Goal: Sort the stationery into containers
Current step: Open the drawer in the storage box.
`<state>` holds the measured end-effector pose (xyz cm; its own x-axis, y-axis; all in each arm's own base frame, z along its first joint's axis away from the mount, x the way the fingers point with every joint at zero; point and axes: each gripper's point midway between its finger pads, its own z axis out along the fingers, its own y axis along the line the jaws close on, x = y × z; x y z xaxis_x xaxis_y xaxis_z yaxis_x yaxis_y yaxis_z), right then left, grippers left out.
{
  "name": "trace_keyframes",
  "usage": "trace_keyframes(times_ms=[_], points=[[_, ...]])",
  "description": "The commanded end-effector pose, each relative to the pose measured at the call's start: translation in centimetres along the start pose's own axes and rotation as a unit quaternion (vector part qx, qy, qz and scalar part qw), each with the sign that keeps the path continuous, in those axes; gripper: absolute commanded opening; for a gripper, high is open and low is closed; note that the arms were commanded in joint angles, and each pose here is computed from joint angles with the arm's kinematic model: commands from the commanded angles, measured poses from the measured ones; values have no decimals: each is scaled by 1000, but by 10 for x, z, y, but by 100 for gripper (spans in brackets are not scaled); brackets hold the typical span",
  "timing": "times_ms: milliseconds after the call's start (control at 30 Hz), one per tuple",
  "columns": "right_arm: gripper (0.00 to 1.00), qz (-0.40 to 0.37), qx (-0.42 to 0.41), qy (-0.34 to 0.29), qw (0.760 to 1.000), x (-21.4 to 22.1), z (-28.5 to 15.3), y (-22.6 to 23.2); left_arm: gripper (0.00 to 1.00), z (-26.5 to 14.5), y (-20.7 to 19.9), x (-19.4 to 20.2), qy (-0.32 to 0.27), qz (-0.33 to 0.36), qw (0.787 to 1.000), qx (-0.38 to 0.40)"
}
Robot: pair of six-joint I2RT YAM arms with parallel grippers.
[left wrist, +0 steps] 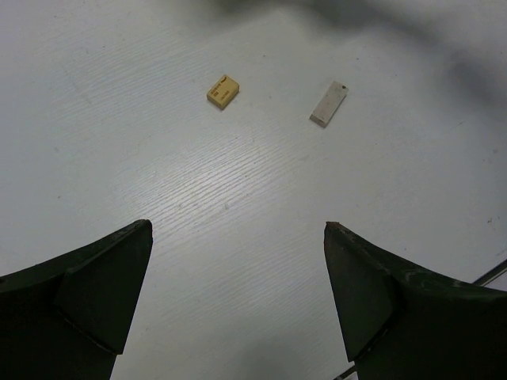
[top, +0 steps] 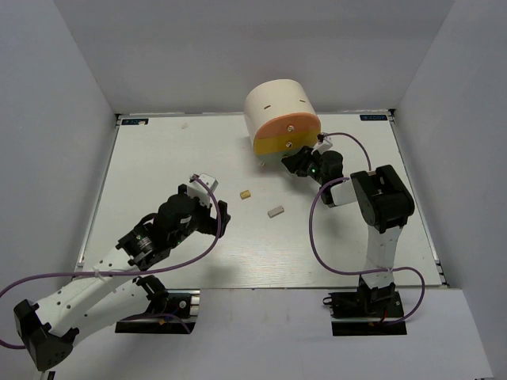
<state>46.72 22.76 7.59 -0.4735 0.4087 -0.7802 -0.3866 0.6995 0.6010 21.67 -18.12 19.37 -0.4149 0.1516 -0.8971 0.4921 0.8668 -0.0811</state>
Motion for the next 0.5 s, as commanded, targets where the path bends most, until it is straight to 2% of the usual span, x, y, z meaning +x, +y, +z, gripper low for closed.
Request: trace_keyframes(times_ms=[0,300,467], points=[[43,-11,-7,-37,999,-13,3,0,99,1,4,2,4,-3,1000,-11],[41,-9,-7,-38,999,-15,9,-2,99,1,4,2,4,-3,1000,-11],[44,-13,-2,-37,999,-16,11,-5,99,1,5,2,3,-3,1000,-15]])
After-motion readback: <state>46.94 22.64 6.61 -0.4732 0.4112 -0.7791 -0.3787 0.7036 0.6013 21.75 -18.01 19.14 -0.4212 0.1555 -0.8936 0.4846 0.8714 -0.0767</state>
